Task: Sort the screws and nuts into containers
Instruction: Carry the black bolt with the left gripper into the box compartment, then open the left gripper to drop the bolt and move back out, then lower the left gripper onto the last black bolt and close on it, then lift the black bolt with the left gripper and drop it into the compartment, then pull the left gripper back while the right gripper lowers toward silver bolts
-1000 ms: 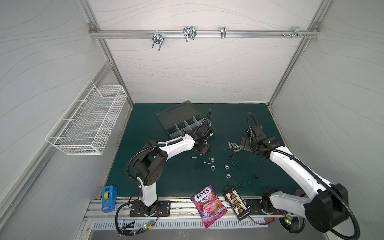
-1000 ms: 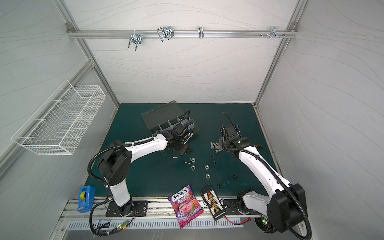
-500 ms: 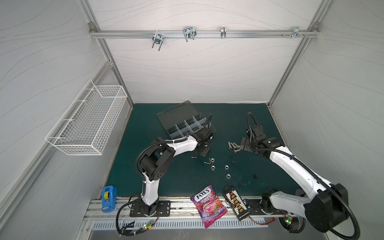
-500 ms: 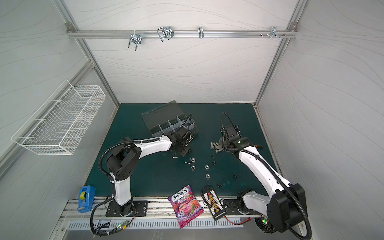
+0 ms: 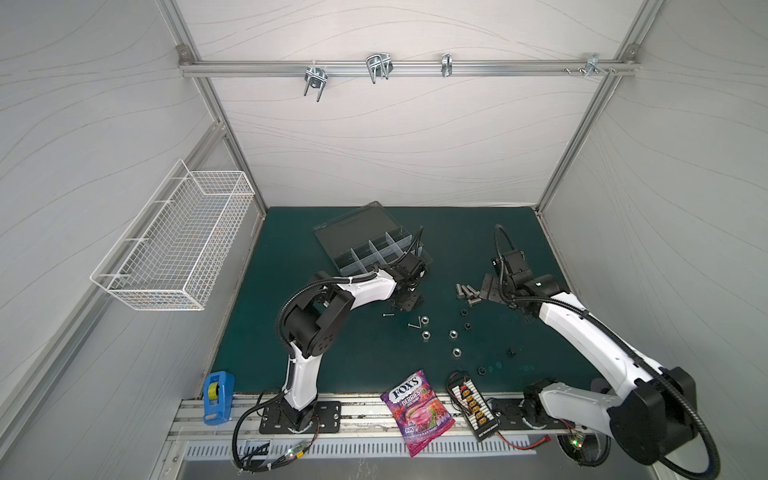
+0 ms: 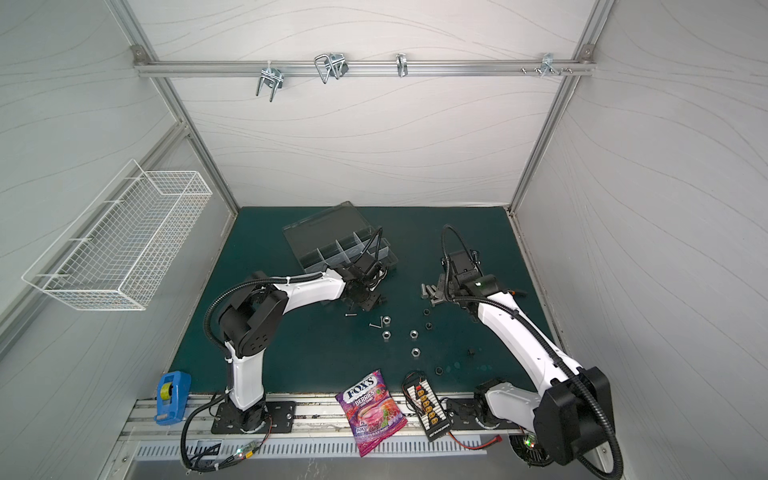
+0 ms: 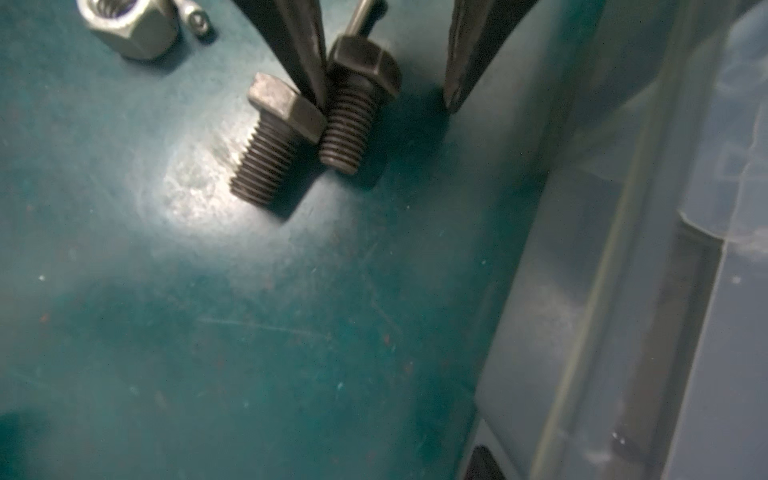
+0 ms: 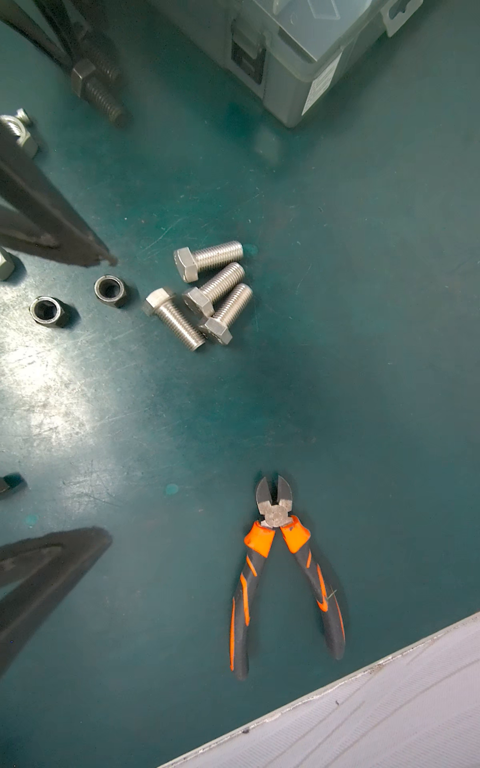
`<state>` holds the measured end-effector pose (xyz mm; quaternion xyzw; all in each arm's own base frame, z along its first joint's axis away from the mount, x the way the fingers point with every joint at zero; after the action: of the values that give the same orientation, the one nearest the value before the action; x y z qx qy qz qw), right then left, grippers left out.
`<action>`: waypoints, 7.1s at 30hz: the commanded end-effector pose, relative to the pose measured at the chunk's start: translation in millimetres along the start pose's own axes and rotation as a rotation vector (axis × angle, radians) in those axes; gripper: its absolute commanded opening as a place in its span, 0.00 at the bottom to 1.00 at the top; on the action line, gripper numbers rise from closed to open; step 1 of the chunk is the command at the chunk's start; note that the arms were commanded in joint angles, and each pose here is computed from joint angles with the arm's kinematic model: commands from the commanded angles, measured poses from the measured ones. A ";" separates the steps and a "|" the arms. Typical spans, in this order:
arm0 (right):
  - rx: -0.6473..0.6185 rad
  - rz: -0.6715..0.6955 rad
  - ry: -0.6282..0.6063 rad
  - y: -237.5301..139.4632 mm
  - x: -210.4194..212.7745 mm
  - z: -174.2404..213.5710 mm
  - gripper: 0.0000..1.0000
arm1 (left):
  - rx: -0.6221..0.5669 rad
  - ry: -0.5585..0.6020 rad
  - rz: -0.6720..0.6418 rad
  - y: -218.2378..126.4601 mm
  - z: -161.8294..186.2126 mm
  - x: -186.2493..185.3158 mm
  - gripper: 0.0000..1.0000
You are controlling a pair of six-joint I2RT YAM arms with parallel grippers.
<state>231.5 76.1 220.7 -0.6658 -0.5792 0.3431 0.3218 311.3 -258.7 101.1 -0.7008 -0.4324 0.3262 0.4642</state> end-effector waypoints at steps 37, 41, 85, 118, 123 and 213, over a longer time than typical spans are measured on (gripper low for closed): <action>-0.003 0.008 0.000 -1.8 0.9 -2.6 0.99 | -0.208 -0.044 -0.048 -88.5 -31.5 18.3 0.14; -0.001 0.003 0.002 -0.8 1.0 -1.1 0.99 | -0.214 -0.103 -0.082 -90.6 -32.2 43.6 0.14; 0.000 0.000 0.008 -0.2 0.5 1.0 0.99 | -0.238 -0.253 -0.020 -86.6 -27.3 66.9 0.48; -0.006 0.002 0.009 -3.9 -0.4 -1.2 0.99 | -0.075 0.040 0.057 -5.9 -23.6 -29.1 0.58; -0.006 0.005 0.007 -3.6 -0.7 -0.6 0.99 | -0.058 0.032 0.062 1.6 -21.0 -29.5 0.54; 0.174 -0.086 -0.103 32.4 42.1 29.3 0.99 | -0.334 -0.459 0.025 -97.9 -18.9 92.7 0.79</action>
<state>223.9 106.1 171.6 -0.5915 -0.5882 0.4199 0.3576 340.7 -164.1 169.3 -0.6670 -0.5550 0.4116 0.2785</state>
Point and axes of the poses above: each gripper's point midway between its finger pads, its own y axis out along the fingers, its own x axis along the line the jaws close on, z = x × y, the point moved 9 cm from there along -y, back along the fingers, and after that the axes turned 11 degrees about -y, right-handed, at the moved point
